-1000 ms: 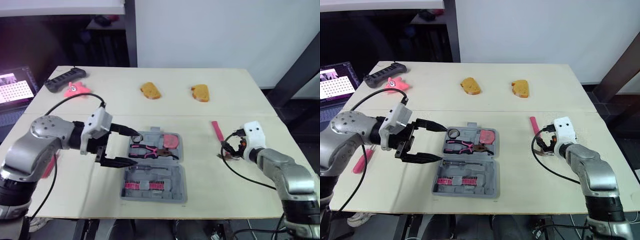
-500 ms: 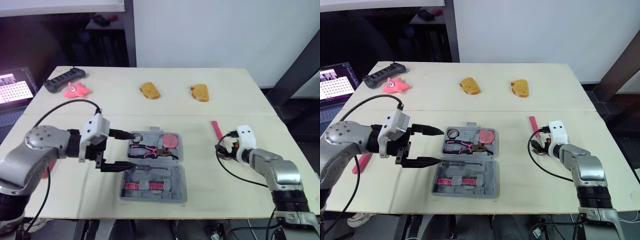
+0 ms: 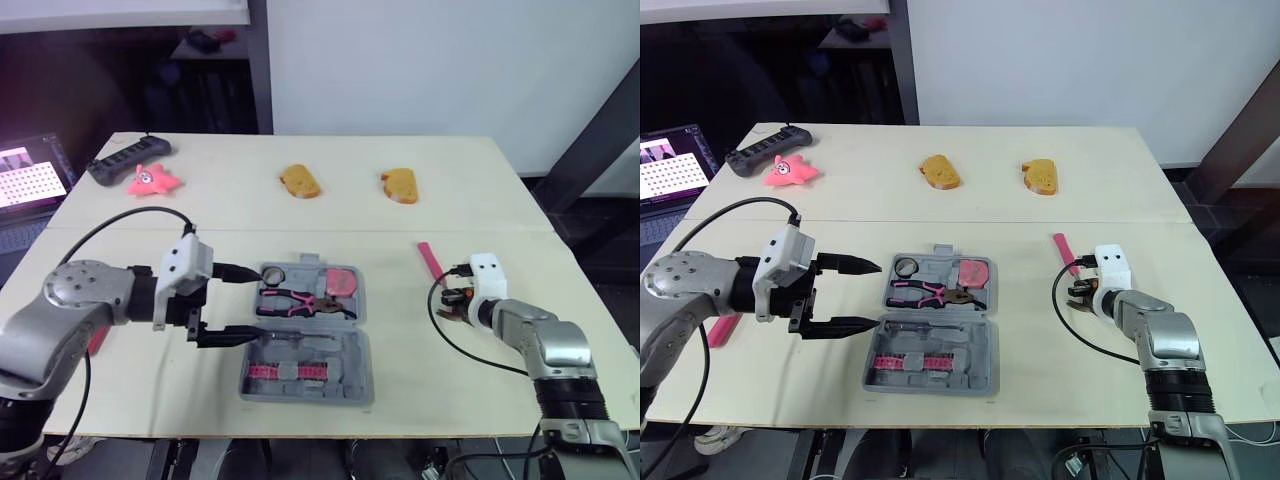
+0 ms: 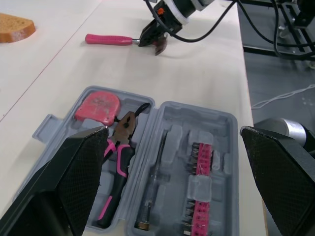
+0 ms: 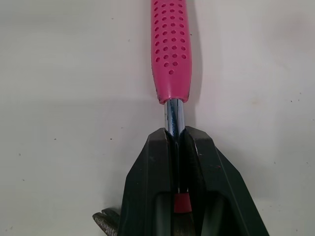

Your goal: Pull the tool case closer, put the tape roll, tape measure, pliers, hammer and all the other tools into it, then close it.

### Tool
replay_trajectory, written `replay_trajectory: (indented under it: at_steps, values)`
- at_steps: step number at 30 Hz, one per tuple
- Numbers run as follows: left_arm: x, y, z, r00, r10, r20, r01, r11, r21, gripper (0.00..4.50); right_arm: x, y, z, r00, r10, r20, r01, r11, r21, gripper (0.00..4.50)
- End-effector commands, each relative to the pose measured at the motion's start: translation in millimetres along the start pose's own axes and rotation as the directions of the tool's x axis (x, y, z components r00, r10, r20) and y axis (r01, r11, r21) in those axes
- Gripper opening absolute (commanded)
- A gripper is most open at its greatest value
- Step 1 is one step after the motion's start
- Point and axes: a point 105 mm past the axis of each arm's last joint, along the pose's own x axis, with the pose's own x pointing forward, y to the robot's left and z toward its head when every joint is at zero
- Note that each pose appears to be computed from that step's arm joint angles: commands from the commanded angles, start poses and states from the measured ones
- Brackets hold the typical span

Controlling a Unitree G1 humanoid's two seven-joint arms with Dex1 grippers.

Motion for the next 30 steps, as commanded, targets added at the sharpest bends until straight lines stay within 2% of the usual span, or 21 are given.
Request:
replay_trajectory:
  at_steps: [1,4,6,9,10,13,18,21,25,30]
  values:
    - [-4.9,4.3,3.1,1.000,0.024,0.008,-0.025,0.999,0.033,4.50,-17.0,-0.6,43.7,0.993,0.020,0.112,-0.010,0.996,-0.091,0.09]
    - [-9.7,8.4,-2.8,0.999,0.049,0.009,-0.049,0.999,0.015,4.50,-30.2,11.8,75.3,0.985,0.075,0.156,-0.031,0.963,-0.269,0.09]
    - [-13.2,10.4,-9.3,0.998,0.065,-0.001,-0.065,0.998,0.003,4.50,-38.6,29.4,88.4,0.978,0.160,0.131,-0.090,0.900,-0.426,0.09]
    - [-18.1,11.4,-19.6,0.996,0.090,-0.016,-0.090,0.996,-0.014,4.50,-54.0,63.6,93.0,0.950,0.312,-0.023,-0.238,0.671,-0.702,0.09]
    - [-23.8,11.6,-24.9,0.993,0.115,-0.020,-0.115,0.993,-0.028,4.50,-63.4,89.1,95.8,0.899,0.425,-0.107,-0.357,0.567,-0.743,0.09]
    - [-38.0,8.9,-37.0,0.984,0.171,-0.040,-0.173,0.983,-0.056,4.50,-88.3,139.1,93.4,0.732,0.603,-0.316,-0.593,0.336,-0.732,0.09]
    - [-57.4,-6.9,-56.5,0.966,0.241,-0.094,-0.250,0.963,-0.099,4.50,-93.7,179.5,72.8,0.603,0.609,-0.515,-0.703,0.099,-0.705,0.09]
    - [-63.6,-21.6,-63.9,0.955,0.265,-0.133,-0.282,0.950,-0.130,4.50,-84.0,198.0,59.3,0.580,0.584,-0.568,-0.721,0.044,-0.692,0.09]
    - [-71.0,-40.1,-71.3,0.936,0.305,-0.177,-0.333,0.929,-0.161,4.50,-62.8,216.5,48.9,0.597,0.543,-0.590,-0.741,0.092,-0.666,0.09]
    - [-72.6,-57.2,-73.2,0.921,0.341,-0.191,-0.375,0.908,-0.188,4.50,-55.9,227.1,34.9,0.587,0.492,-0.643,-0.770,0.092,-0.632,0.09]
